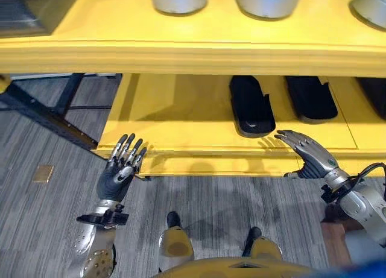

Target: Move parts from the plastic box to the shelf.

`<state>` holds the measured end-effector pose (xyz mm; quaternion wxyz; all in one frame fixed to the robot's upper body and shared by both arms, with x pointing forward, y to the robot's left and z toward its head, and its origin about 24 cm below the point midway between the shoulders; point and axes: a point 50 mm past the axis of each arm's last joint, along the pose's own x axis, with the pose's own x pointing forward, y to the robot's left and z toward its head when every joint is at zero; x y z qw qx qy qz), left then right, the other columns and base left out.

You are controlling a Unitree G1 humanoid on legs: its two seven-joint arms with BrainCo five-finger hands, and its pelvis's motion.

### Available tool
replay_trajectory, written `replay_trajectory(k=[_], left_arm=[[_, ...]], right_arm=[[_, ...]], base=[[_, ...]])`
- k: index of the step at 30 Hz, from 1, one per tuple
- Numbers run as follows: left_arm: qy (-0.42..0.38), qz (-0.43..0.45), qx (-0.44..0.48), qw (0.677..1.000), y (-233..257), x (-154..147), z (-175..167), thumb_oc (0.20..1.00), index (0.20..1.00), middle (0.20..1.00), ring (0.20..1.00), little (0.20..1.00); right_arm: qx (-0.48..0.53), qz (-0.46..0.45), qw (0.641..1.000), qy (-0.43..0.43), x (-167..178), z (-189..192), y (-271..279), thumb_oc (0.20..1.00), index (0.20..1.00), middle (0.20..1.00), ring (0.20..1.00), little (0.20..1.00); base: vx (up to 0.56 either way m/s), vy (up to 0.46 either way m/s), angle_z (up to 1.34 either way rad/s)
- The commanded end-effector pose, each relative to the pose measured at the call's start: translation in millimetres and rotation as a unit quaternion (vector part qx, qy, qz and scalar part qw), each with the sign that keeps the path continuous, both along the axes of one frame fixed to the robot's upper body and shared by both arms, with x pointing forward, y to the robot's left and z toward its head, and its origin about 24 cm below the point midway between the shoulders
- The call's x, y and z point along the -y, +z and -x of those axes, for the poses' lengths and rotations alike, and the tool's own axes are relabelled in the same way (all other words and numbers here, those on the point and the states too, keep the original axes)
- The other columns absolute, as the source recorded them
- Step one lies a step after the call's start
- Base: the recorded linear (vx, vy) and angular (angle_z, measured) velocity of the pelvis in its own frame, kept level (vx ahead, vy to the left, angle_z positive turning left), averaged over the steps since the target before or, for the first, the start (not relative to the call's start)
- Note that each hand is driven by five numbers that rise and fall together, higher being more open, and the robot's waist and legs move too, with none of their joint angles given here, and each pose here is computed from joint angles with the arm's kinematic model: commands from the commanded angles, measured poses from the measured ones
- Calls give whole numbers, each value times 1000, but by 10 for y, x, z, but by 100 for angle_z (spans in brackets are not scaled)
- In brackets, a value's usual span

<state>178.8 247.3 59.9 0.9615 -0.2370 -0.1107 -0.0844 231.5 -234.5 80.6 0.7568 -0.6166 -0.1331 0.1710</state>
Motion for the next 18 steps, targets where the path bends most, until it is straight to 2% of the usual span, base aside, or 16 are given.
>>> replay_trajectory(k=[1,6,14,18], left_arm=[[-37,-22,114,993,489,42,-228,1000,1000,1000,1000,1000],[-29,-14,102,994,532,36,-285,1000,1000,1000,1000,1000],[-29,-22,117,992,641,111,-372,1000,1000,1000,1000,1000],[-28,-25,123,992,678,129,-401,1000,1000,1000,1000,1000]], right_arm=[[25,10,998,53,-177,-196,288,1000,1000,1000,1000,1000],[-63,30,996,58,-239,-240,144,1000,1000,1000,1000,1000],[-82,58,995,8,-188,-454,0,1000,1000,1000,1000,1000],[-89,73,993,11,-202,-501,-3,1000,1000,1000,1000,1000]], base=[[20,-26,6],[-19,-42,-3],[-56,-54,-8],[-71,-18,-3]])
